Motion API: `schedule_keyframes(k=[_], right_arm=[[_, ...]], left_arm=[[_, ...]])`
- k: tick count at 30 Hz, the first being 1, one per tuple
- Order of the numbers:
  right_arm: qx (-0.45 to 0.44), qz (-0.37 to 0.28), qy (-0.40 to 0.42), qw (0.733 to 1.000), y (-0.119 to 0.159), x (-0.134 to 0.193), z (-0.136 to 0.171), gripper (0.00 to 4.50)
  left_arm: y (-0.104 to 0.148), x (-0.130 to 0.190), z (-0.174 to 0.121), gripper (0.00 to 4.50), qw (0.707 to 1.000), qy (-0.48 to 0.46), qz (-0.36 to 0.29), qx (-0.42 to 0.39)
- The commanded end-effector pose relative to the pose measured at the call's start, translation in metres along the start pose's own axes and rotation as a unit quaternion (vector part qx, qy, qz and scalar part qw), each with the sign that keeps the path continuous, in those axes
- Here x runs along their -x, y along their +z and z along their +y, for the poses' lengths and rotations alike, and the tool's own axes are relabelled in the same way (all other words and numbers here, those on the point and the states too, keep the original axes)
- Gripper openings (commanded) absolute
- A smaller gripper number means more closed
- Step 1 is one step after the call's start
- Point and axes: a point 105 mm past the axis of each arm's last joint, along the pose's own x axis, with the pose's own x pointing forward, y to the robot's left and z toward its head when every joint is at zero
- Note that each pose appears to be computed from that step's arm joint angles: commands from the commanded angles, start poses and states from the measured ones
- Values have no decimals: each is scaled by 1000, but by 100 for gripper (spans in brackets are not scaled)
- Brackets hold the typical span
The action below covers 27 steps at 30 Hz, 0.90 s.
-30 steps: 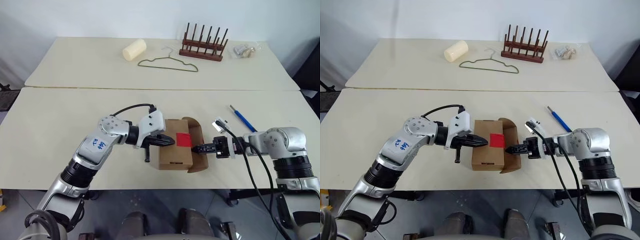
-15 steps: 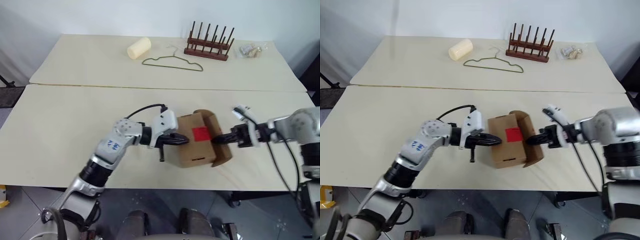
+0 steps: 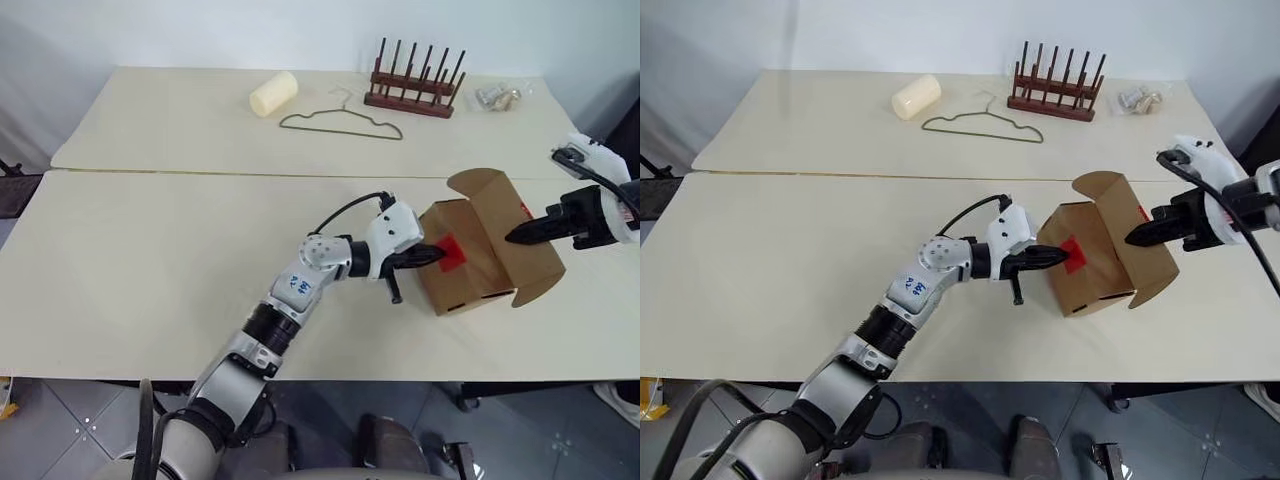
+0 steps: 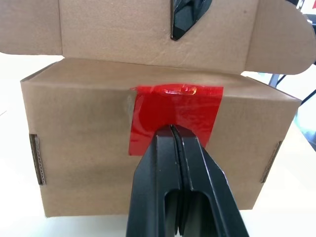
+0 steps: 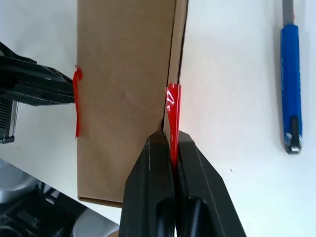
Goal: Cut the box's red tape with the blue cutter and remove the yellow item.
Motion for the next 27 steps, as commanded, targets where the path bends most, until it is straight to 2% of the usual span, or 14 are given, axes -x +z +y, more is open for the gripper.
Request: schedule_keyframes(k=[1,5,8,9,12,14,18,22,27], right_arm=[[25,-8,2,1000,6,3,11,4],[33,-13,-24,999,7,-3,10,4],[40,-19,-38,998,9,-7,11,4],[40,-22,-40,998,10,-8,12,4],[36,-35,-61,997,15,-10,9,4],[32,-40,-65,997,17,-12,9,4],[27,-44,-65,997,16,-19,11,4],[23,-50,-50,997,15,-24,19,4],[15,-58,-13,998,18,-27,35,4]], left_arm=[[0,-2,-8,0,1000,3,-11,7],[-16,11,-12,0,999,13,28,17],[-28,33,-17,0,997,8,78,3],[-25,40,-21,0,997,-3,78,4],[6,50,-31,0,999,-35,38,3],[30,48,-34,0,998,-56,9,-5],[63,34,-38,0,995,-90,-35,-16],[60,18,-33,0,995,-93,-11,-40],[57,14,-26,0,996,-76,-4,-42]])
